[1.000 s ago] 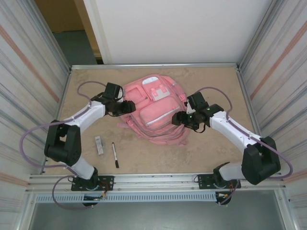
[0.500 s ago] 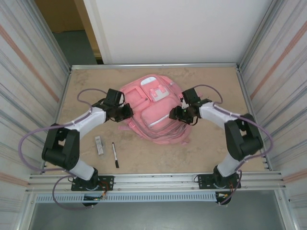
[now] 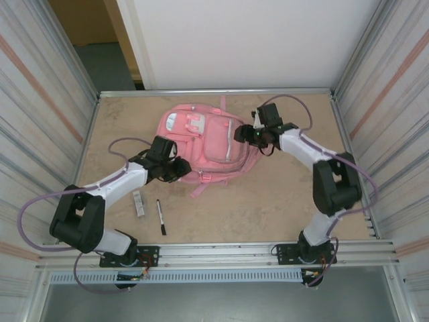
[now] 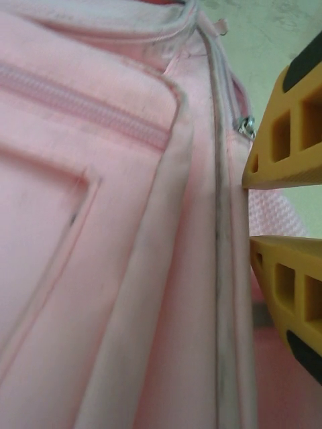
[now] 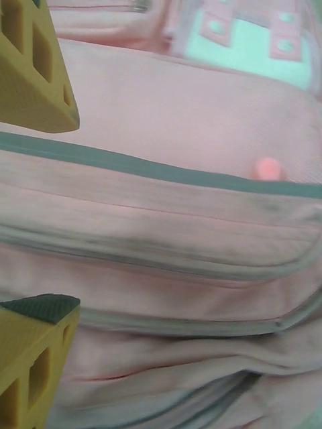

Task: Pack books, pencil case, and school supplies into a backpack

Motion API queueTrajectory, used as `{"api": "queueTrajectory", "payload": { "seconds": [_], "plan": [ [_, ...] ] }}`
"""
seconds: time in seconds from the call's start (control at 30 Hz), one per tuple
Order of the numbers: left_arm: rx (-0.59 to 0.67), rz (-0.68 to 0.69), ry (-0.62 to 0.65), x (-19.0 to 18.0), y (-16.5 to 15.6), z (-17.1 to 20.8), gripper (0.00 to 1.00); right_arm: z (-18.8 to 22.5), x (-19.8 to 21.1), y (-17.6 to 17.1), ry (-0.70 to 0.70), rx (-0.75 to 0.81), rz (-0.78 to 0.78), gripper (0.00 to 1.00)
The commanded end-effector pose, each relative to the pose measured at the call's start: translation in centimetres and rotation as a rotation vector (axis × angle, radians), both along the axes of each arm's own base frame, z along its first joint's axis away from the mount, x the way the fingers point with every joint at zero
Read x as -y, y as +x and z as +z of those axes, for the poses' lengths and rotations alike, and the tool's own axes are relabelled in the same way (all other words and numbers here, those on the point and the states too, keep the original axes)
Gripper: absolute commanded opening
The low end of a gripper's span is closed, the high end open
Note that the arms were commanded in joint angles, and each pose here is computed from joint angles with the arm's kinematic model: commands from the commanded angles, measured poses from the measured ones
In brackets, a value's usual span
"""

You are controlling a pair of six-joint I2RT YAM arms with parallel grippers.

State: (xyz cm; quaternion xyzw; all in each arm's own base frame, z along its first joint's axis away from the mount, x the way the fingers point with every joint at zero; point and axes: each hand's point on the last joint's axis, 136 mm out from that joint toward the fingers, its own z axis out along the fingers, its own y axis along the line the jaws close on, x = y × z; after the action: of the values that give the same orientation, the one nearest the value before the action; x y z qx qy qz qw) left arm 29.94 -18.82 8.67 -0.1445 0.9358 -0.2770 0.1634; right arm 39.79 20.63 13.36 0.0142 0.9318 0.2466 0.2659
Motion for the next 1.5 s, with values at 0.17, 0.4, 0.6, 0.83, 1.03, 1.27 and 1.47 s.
{"api": "queueTrajectory", "payload": {
  "seconds": [0.17, 0.4, 0.6, 0.83, 1.03, 1.27, 1.47],
  "plan": [
    [0.045, 0.07, -0.026, -1.4, 0.9, 1.7, 0.33, 2.2, -4.5, -9.9, -0.15, 0.239, 0.26, 0.73],
    [0.028, 0.169, -0.04, -1.2, 2.0, 0.8, 0.42, 0.0, -10.9, -12.8, 0.026, -0.023, 0.13, 0.64],
    [0.032, 0.211, -0.031, -1.1, 3.1, 0.4, 0.29, -2.1, -15.6, -13.7, 0.021, -0.076, 0.138, 0.62],
    [0.036, 0.193, -0.029, -0.9, 3.0, 1.1, 0.0, -4.1, -15.6, -12.4, -0.241, -0.002, 0.088, 0.57],
    [0.057, 0.187, -0.111, -0.5, 1.8, 2.9, 0.0, -4.7, -15.4, -12.3, -0.341, 0.019, 0.054, 0.46],
    [0.07, 0.161, -0.202, 0.5, 1.2, 4.6, 0.0, -4.8, -14.9, -11.9, -0.433, 0.032, -0.011, 0.4],
    [0.082, 0.151, -0.228, 0.7, 0.9, 5.7, 0.0, -3.6, -14.1, -11.4, -0.522, 0.047, -0.064, 0.38]
  ]
}}
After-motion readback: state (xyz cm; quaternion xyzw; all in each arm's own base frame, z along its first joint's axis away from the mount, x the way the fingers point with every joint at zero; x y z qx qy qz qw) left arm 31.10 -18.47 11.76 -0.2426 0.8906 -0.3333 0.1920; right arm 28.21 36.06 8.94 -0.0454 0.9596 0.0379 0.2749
